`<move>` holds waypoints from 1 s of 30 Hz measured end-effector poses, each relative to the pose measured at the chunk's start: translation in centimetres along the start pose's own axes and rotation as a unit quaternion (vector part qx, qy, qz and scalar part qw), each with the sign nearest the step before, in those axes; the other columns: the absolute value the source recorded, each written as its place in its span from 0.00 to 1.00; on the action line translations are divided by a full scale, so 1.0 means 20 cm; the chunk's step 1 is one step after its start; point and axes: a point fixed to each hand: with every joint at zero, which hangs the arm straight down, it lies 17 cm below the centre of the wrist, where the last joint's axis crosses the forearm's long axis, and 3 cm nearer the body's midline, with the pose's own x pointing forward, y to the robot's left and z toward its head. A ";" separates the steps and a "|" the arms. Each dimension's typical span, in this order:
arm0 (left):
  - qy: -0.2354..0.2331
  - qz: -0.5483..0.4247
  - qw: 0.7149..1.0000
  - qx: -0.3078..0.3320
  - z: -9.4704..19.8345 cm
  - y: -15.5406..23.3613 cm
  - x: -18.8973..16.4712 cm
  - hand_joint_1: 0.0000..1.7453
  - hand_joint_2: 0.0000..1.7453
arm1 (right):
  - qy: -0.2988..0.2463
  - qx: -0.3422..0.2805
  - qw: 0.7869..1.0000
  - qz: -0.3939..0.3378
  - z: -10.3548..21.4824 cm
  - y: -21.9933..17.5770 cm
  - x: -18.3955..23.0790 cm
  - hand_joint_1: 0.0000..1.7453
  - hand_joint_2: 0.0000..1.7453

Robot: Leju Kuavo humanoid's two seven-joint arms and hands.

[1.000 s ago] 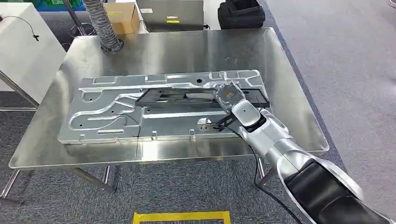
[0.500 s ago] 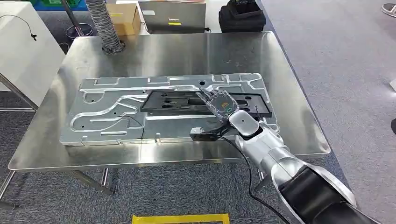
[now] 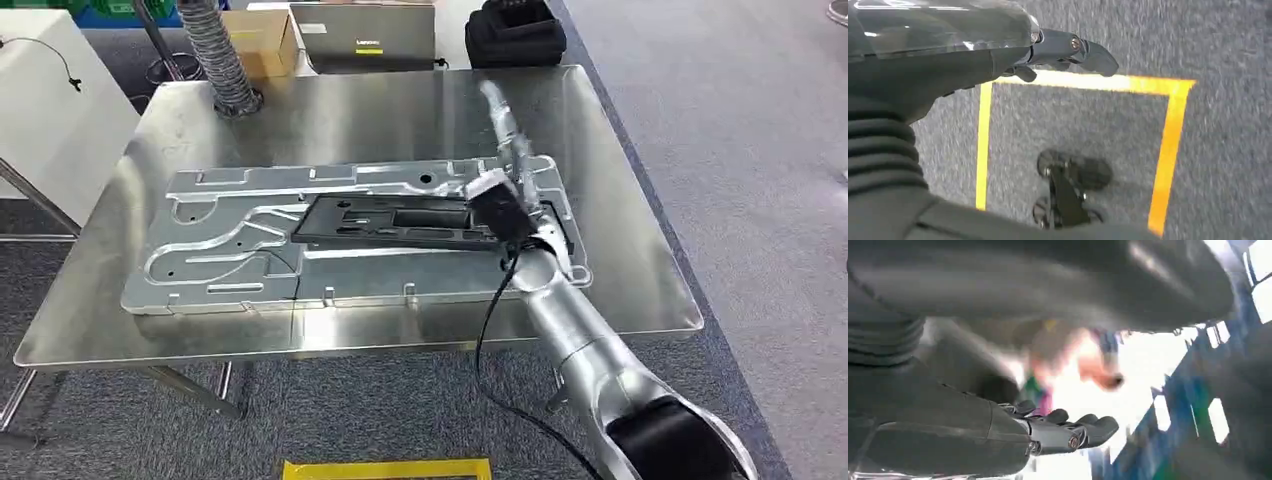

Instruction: Take the parts from the cabinet and place them on the table.

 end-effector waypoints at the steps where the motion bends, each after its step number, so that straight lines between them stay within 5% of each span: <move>1: -0.001 0.006 1.000 0.002 0.00 0.00 0.00 0.00 0.00 | -0.031 -0.068 0.995 0.058 -0.04 -0.22 0.07 0.00 0.00; 5: 0.001 0.028 1.000 0.010 0.01 0.02 -0.02 0.00 0.00 | -0.090 -0.217 0.958 0.167 0.09 -0.78 0.30 0.00 0.00; 11: -0.006 0.052 0.998 0.026 0.02 0.04 -0.02 0.00 0.00 | -0.120 -0.308 0.905 0.268 0.40 -1.26 0.48 0.00 0.00; 15: -0.007 0.062 0.998 0.024 0.02 0.02 -0.01 0.00 0.00 | -0.121 -0.312 0.887 0.317 0.50 -1.36 0.53 0.00 0.00; 20: -0.006 0.070 0.998 0.010 0.03 -0.01 -0.03 0.00 0.00 | -0.017 -0.267 0.877 0.398 0.93 -1.50 0.32 0.00 0.00; 30: -0.004 0.074 0.997 -0.001 0.03 -0.05 -0.03 0.00 0.00 | 0.127 -0.198 0.840 0.489 1.48 -1.63 0.13 0.00 0.00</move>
